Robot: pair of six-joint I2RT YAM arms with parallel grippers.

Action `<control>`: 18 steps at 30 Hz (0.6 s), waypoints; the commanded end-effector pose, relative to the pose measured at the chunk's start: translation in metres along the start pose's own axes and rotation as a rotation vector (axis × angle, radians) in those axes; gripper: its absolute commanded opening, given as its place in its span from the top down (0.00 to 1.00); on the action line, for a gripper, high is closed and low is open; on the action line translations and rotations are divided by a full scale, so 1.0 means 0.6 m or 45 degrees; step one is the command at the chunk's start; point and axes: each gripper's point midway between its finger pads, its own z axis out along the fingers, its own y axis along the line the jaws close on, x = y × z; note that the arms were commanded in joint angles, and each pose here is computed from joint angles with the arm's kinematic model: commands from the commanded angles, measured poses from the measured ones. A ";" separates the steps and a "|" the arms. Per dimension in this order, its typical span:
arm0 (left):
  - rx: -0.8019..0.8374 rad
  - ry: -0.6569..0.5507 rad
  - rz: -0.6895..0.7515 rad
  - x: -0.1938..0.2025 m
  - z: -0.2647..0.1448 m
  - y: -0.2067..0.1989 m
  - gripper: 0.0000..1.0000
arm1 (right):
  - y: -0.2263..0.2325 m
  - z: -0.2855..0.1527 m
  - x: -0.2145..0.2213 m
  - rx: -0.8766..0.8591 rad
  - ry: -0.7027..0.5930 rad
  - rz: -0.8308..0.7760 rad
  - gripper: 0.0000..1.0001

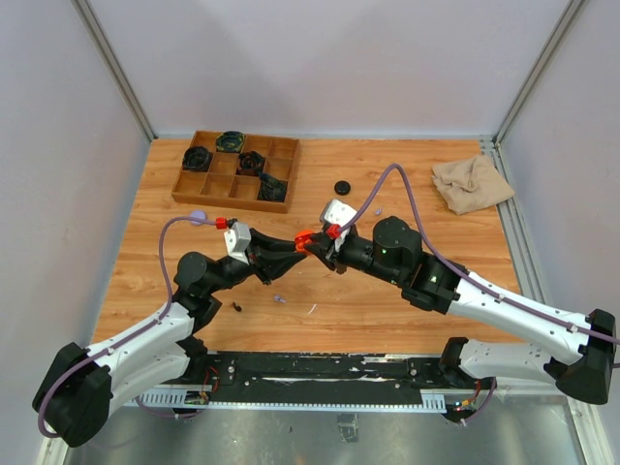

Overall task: Insert the wireless bluetooth earbuds into the charging case
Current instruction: Place the earbud in the charging case.

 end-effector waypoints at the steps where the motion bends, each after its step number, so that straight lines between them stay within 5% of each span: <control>1: 0.032 -0.092 0.059 -0.039 0.008 -0.009 1.00 | 0.022 -0.002 -0.001 -0.073 -0.021 -0.029 0.73; 18: 0.013 -0.070 0.054 -0.032 0.005 -0.005 1.00 | -0.022 -0.049 -0.044 0.103 -0.101 -0.031 0.37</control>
